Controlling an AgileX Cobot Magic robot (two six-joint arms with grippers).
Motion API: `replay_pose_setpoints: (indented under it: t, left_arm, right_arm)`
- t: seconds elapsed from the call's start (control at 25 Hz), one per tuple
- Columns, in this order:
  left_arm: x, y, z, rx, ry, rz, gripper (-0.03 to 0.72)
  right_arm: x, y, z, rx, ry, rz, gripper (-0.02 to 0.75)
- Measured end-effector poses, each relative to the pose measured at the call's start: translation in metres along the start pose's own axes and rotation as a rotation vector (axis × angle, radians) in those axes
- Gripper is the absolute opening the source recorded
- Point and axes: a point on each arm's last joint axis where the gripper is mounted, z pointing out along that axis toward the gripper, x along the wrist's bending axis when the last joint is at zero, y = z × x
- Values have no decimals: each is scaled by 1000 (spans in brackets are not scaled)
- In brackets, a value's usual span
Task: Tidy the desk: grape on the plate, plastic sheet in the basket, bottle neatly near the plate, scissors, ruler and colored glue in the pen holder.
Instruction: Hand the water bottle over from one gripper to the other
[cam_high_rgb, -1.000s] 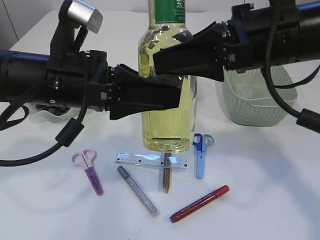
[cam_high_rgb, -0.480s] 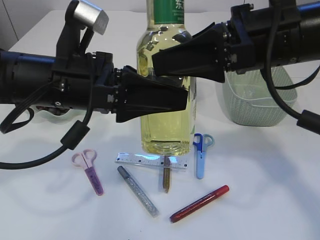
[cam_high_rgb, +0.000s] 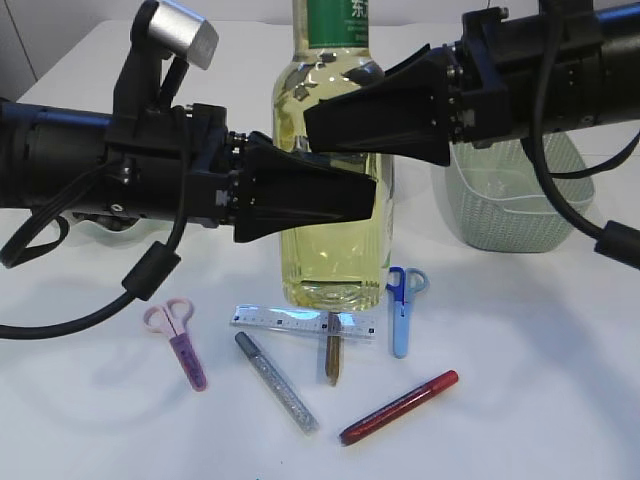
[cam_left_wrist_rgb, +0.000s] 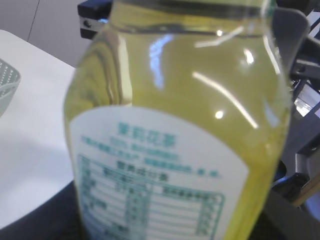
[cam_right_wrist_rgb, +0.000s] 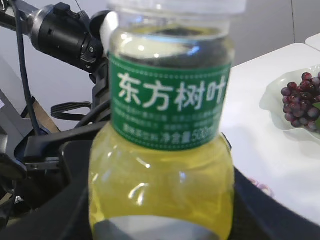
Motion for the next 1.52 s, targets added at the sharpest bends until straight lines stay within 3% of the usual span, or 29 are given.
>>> replay_pose_setpoints:
  t: [0.52, 0.72, 0.84, 1.08, 1.52]
  left_arm:
    - [0, 0, 0, 0, 3, 1, 451]
    - [0, 1, 0, -5, 2, 5, 428]
    - [1, -2, 2, 15, 3, 8, 429]
    - [3, -5, 3, 34, 14, 32, 429]
    - [13, -1, -16, 17, 33, 54, 429]
  right_arm:
    - [0, 0, 0, 0, 0, -2, 456]
    - [0, 0, 0, -2, -2, 7, 594]
    - [1, 8, -1, -65, -5, 41, 630]
    - [2, 12, -2, -90, -2, 65, 639]
    - [5, 9, -4, 0, -37, 55, 641]
